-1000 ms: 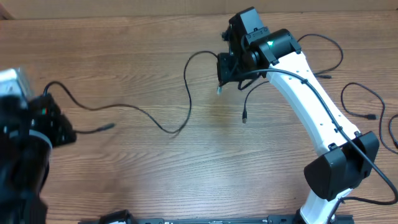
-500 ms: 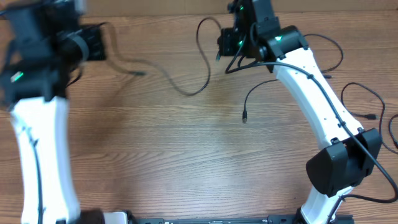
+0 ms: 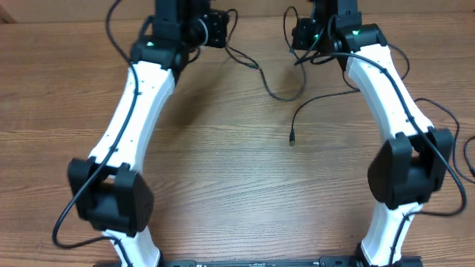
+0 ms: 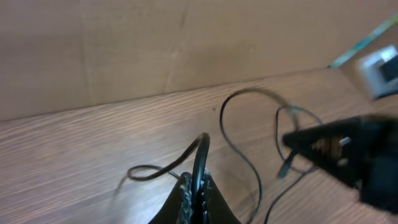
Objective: Untangle cables
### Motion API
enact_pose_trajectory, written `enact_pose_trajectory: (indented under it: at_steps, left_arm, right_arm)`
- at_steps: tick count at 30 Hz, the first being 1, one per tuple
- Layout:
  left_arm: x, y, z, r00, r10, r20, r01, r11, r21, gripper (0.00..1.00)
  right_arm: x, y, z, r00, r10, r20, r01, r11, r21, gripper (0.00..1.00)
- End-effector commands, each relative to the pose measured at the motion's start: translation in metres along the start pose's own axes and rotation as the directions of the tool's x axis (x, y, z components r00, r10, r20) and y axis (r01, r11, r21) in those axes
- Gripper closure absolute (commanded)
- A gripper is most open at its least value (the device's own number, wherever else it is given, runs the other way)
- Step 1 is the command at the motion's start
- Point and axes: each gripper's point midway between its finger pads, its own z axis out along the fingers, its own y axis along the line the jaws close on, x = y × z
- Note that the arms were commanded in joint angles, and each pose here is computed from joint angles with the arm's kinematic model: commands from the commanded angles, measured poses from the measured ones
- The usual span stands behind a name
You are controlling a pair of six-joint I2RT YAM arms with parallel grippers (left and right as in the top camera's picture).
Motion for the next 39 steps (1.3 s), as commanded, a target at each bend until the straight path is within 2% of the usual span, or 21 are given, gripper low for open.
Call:
enact_pose_trajectory:
  at_steps: [1, 8, 17, 18, 19, 20, 21, 24, 25, 28, 29, 34, 39]
  left_arm:
    - [0.001, 0.01, 0.015, 0.995, -0.094, 0.018, 0.094, 0.996, -0.004, 0.96]
    - [0.017, 0.039, 0.058, 0.991, -0.128, 0.044, 0.13, 0.99, -0.051, 0.96]
    - [0.048, 0.066, 0.111, 0.948, -0.313, 0.064, 0.316, 0.948, -0.044, 0.96]
    - [0.053, 0.066, 0.115, 0.943, -0.327, 0.054, 0.329, 0.944, -0.034, 0.96]
    - [0.057, 0.066, 0.117, 0.942, -0.333, 0.042, 0.334, 0.942, -0.027, 0.94]
    - [0.059, 0.066, 0.118, 0.942, -0.334, 0.039, 0.335, 0.942, -0.028, 0.94]
    - [0.059, 0.066, 0.118, 0.942, -0.333, 0.037, 0.334, 0.942, -0.028, 0.93]
    - [0.056, 0.061, 0.118, 0.943, -0.33, 0.034, 0.33, 0.944, 0.004, 0.91]
    - [0.056, 0.058, 0.118, 0.944, -0.329, 0.03, 0.328, 0.944, 0.018, 0.85]
    - [0.057, 0.052, 0.118, 0.945, -0.328, 0.013, 0.327, 0.944, 0.047, 0.13]
    - [0.057, 0.05, 0.118, 0.945, -0.327, 0.008, 0.326, 0.944, 0.056, 0.0]
    - [0.056, 0.039, 0.116, 0.946, -0.323, -0.019, 0.323, 0.939, 0.116, 0.0]
    - [0.032, 0.011, 0.103, 0.956, -0.292, -0.043, 0.292, 0.916, 0.274, 0.0]
  right_arm:
    - [0.012, -0.002, 0.03, 0.999, -0.026, -0.039, 0.025, 1.0, -0.017, 0.96]
    - [0.049, -0.03, 0.084, 0.992, -0.004, -0.128, 0.007, 1.0, 0.022, 0.96]
    - [0.046, -0.052, 0.089, 0.994, 0.018, -0.111, -0.012, 0.998, 0.057, 0.94]
    - [0.046, -0.053, 0.089, 0.993, 0.02, -0.114, -0.014, 0.998, 0.058, 0.73]
    - [0.046, -0.054, 0.088, 0.993, 0.021, -0.115, -0.014, 0.998, 0.059, 0.32]
    - [0.046, -0.054, 0.088, 0.993, 0.022, -0.115, -0.015, 0.998, 0.06, 0.11]
    - [0.046, -0.055, 0.088, 0.993, 0.023, -0.116, -0.016, 0.998, 0.061, 0.0]
    - [0.048, -0.055, 0.088, 0.992, 0.025, -0.123, -0.018, 0.998, 0.062, 0.0]
    - [0.049, -0.055, 0.088, 0.992, 0.026, -0.127, -0.018, 0.998, 0.063, 0.0]
    - [0.051, -0.055, 0.086, 0.99, 0.029, -0.137, -0.02, 0.998, 0.066, 0.0]
    - [0.051, -0.055, 0.086, 0.99, 0.03, -0.137, -0.021, 0.998, 0.066, 0.0]
    - [0.044, -0.051, 0.077, 0.992, 0.025, -0.122, -0.017, 0.998, 0.062, 0.0]
    - [0.015, -0.037, 0.041, 0.999, 0.005, -0.049, -0.002, 0.998, 0.056, 0.0]
